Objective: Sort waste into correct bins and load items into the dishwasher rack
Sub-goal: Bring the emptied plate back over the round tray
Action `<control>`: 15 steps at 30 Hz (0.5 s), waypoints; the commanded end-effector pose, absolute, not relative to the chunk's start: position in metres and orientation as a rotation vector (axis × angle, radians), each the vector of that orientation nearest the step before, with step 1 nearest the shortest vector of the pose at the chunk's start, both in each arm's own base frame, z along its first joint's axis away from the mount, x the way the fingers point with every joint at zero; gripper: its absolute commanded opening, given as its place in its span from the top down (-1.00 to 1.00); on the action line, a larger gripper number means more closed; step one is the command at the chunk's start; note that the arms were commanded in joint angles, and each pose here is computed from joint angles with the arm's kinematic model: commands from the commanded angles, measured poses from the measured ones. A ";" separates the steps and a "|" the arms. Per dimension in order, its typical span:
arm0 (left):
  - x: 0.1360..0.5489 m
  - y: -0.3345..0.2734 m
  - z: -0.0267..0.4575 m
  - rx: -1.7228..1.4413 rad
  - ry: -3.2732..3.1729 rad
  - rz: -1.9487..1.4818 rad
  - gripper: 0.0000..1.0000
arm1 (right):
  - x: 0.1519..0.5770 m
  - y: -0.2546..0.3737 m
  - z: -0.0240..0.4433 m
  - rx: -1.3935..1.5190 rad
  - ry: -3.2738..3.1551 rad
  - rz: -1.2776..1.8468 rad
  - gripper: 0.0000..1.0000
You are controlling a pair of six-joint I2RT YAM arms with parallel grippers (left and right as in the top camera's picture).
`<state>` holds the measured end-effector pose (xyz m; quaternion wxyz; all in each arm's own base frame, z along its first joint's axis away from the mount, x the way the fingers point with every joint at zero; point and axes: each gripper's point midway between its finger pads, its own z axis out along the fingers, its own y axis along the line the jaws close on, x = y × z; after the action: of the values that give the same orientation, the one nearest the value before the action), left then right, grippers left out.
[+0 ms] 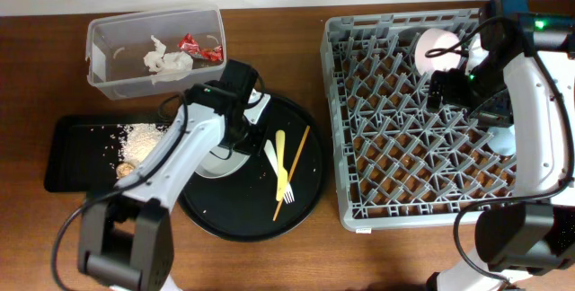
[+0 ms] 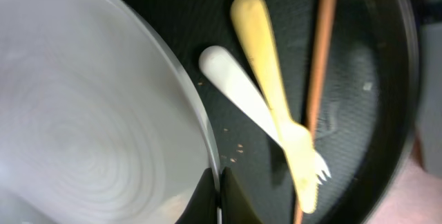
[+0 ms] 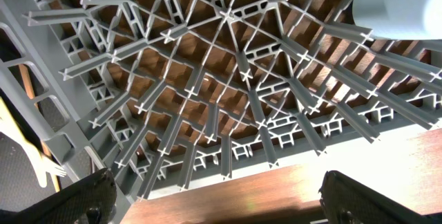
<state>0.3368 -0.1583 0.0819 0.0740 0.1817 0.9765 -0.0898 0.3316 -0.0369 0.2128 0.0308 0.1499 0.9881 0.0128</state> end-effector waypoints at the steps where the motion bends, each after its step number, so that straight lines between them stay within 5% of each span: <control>1: 0.340 -0.152 0.057 0.516 2.996 -0.202 1.00 | 0.330 -0.040 0.212 0.455 3.051 0.019 -0.96; 5: 0.334 -0.163 0.053 0.562 3.002 -0.213 0.84 | 0.330 -0.041 0.212 0.455 3.051 0.004 -0.96; 6: 0.332 -0.167 0.053 0.581 2.999 -0.213 0.66 | 0.330 -0.043 0.212 0.456 3.051 -0.014 -0.96; 8: 0.333 -0.170 0.056 0.589 2.991 -0.214 -0.05 | 0.330 -0.043 0.212 0.456 3.050 -0.016 -0.97; 9: 0.338 -0.171 0.066 0.587 2.972 -0.215 -0.18 | 0.330 -0.043 0.212 0.442 3.052 -0.015 -0.98; 13: 0.367 -0.105 0.176 0.286 2.804 -0.081 -0.46 | 0.347 0.009 0.218 0.078 3.002 0.325 -0.98; 15: 0.358 -0.048 0.192 0.039 2.823 -0.054 -0.52 | 0.356 0.050 0.220 -0.112 2.958 0.350 -0.98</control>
<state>0.3572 -0.1113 0.1480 0.1113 0.1122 0.9867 -0.0388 0.3495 -0.0045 0.2160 0.0638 0.0563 0.9938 0.0722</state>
